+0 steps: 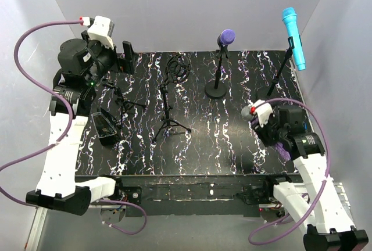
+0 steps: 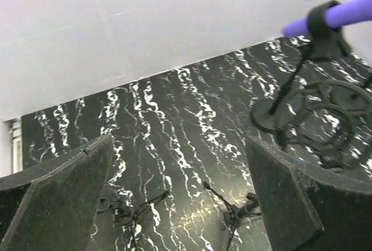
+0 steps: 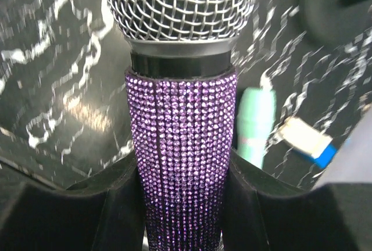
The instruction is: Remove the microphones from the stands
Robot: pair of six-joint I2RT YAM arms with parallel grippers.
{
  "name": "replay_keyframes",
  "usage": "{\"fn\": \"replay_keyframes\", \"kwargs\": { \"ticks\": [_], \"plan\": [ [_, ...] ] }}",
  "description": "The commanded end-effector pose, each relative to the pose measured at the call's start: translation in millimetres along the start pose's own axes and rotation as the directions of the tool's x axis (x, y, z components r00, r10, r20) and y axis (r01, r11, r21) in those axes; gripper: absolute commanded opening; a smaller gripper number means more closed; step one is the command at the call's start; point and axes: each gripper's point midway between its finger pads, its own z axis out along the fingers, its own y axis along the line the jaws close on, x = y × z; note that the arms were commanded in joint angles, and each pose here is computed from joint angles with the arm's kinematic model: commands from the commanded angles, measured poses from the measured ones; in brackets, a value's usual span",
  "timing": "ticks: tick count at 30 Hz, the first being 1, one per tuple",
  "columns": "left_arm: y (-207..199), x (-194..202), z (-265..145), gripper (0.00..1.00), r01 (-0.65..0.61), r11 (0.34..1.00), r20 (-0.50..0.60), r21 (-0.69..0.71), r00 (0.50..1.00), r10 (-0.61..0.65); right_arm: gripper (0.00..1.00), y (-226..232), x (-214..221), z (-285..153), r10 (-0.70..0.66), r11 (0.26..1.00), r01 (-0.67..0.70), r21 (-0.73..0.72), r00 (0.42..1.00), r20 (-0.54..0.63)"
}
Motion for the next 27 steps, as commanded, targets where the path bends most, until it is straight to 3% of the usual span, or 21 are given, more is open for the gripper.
{"fn": "replay_keyframes", "kwargs": {
  "ticks": [1, 5, 12, 16, 22, 27],
  "plan": [
    [26, -2, 10, 0.98, 0.009, 0.993, 0.016, -0.116, 1.000, -0.007, 0.01, 6, 33, 10, -0.120, 0.992, 0.117, -0.052, 0.992, -0.051],
    [8, -3, 7, 0.98, -0.017, 1.000, 0.030, -0.010, 0.999, 0.017, 0.01, 5, 63, 36, -0.084, 0.995, 0.074, -0.065, 0.982, -0.170],
    [12, -9, -2, 0.98, -0.025, 0.999, 0.046, -0.037, 0.999, 0.027, 0.01, 15, 96, 70, -0.033, 0.988, -0.016, -0.153, 0.949, -0.313],
    [11, -9, -6, 0.98, -0.026, 0.999, 0.048, -0.034, 0.998, 0.027, 0.16, 21, 114, 76, -0.039, 0.982, -0.032, -0.185, 0.929, -0.368],
    [10, -5, -8, 0.98, -0.035, 0.999, 0.047, -0.030, 0.998, 0.036, 0.54, 29, 130, 78, -0.049, 0.975, -0.049, -0.217, 0.904, -0.424],
    [7, -8, -6, 0.98, -0.022, 1.000, 0.060, -0.019, 0.998, 0.024, 0.56, 27, 129, 80, -0.055, 0.976, -0.040, -0.216, 0.907, -0.418]
  ]
}}
